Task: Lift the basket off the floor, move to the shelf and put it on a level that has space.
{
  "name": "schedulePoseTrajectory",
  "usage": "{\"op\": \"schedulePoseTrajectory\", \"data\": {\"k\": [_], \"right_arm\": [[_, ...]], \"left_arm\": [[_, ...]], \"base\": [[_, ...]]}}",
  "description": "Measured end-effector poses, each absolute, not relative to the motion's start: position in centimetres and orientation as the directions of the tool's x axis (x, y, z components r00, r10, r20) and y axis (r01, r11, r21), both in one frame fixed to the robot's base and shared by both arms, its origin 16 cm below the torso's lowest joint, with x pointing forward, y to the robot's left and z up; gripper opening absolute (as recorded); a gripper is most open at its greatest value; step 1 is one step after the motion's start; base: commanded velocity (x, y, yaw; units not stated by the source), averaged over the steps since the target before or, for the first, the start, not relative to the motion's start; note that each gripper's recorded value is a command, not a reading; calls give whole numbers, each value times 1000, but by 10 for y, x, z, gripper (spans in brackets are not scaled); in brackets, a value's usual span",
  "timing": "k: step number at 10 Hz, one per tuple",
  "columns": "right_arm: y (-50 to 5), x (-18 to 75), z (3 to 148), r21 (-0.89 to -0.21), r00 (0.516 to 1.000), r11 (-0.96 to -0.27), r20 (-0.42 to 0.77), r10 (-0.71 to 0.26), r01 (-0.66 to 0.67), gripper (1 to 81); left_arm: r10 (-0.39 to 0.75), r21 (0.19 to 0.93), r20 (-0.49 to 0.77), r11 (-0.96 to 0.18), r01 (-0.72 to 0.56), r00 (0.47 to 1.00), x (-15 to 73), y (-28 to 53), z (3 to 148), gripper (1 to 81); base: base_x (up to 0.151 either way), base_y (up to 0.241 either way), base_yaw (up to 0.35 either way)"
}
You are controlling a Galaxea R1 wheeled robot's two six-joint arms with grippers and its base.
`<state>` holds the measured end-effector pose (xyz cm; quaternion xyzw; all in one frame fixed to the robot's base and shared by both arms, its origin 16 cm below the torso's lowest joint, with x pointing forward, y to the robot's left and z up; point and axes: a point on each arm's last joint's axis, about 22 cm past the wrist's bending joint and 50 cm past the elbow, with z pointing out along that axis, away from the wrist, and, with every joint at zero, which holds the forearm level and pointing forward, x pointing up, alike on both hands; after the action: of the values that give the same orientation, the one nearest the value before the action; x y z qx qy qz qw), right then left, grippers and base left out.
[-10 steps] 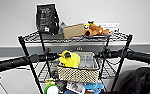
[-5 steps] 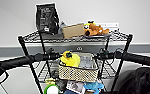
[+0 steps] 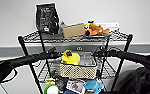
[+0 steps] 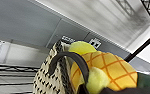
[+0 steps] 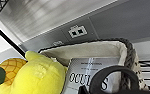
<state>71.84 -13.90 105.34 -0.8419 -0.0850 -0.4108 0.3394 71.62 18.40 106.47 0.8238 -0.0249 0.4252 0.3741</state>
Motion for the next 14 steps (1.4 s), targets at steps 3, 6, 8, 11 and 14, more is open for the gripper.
{"op": "schedulePoseTrajectory", "data": {"k": [3,6,8,11,14], "right_arm": [[-145,731,1053,-487,635,-775,759,-147,403,10],[-159,745,1054,-468,622,-801,767,-158,374,10],[-162,748,1055,-466,621,-805,767,-160,368,10],[-160,749,1050,-470,617,-804,769,-169,366,10],[-161,749,1048,-470,614,-803,771,-171,366,10]], "left_arm": [[277,578,728,-741,-343,627,735,177,1059,10],[267,564,732,-754,-338,626,747,168,1061,10],[261,550,745,-761,-344,614,755,168,1078,10],[263,546,739,-773,-323,620,756,176,1060,10],[275,547,740,-777,-311,614,756,184,1052,10]], "base": [[0,0,0],[0,0,0],[0,0,0],[0,0,0],[0,0,0]]}}
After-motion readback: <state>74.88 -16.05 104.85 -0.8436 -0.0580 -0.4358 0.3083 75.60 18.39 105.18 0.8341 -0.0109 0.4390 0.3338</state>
